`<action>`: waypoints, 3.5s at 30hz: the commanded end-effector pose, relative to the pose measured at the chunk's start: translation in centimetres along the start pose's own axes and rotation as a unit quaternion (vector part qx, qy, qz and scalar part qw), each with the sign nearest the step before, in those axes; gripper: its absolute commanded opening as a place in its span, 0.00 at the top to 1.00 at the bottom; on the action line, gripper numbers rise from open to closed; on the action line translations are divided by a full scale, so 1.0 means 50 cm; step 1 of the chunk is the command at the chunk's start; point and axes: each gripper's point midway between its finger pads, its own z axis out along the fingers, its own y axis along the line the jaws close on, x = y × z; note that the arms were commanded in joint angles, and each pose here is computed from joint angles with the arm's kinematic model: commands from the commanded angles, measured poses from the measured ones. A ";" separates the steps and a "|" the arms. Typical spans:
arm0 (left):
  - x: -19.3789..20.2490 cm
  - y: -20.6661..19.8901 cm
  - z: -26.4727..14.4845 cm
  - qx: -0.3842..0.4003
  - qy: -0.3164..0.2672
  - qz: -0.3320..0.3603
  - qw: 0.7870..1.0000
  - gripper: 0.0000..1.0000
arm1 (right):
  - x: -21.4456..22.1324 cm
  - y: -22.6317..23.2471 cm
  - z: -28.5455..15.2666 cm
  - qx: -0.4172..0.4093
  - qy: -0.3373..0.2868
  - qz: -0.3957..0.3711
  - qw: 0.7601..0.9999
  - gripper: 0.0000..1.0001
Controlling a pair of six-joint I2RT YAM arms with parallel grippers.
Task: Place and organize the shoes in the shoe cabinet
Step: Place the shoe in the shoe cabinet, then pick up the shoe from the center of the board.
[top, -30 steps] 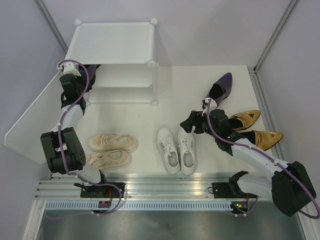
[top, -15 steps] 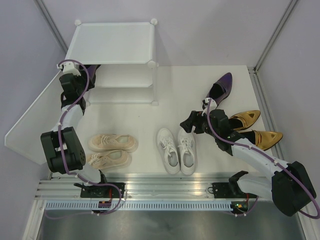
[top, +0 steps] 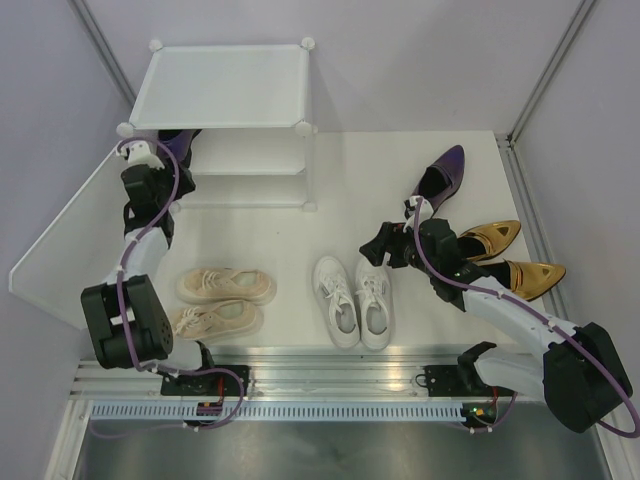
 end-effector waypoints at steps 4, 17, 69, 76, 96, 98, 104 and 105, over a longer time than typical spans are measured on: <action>0.026 -0.028 -0.087 0.015 0.017 -0.090 0.996 0.24 | -0.038 0.024 -0.002 -0.022 -0.025 -0.010 0.999 0.19; 0.022 -0.218 -0.275 0.164 0.048 -0.043 0.984 0.21 | -0.090 -0.077 0.020 0.094 -0.068 0.062 0.991 0.20; -0.011 -0.352 -0.469 0.278 -0.025 0.041 0.959 0.00 | -0.157 -0.552 0.171 0.431 0.065 0.102 0.894 0.41; -0.012 -0.351 -0.472 0.279 -0.028 0.042 0.959 0.00 | -0.180 -0.485 0.176 0.364 0.065 0.111 0.923 0.83; -0.002 -0.353 -0.464 0.280 -0.021 0.040 0.959 0.00 | -0.231 -0.233 0.051 0.203 0.027 0.099 0.974 0.99; 0.001 -0.350 -0.459 0.273 -0.017 0.039 0.961 0.00 | -0.240 -0.204 0.029 0.190 0.018 0.092 0.977 0.99; -0.009 -0.326 -0.452 0.239 -0.027 0.031 0.970 0.00 | -0.217 -0.133 -0.037 0.164 0.025 0.062 0.984 0.99; -0.014 -0.325 -0.454 0.238 -0.032 0.030 0.970 0.00 | -0.201 -0.125 -0.047 0.164 0.035 0.061 0.984 0.99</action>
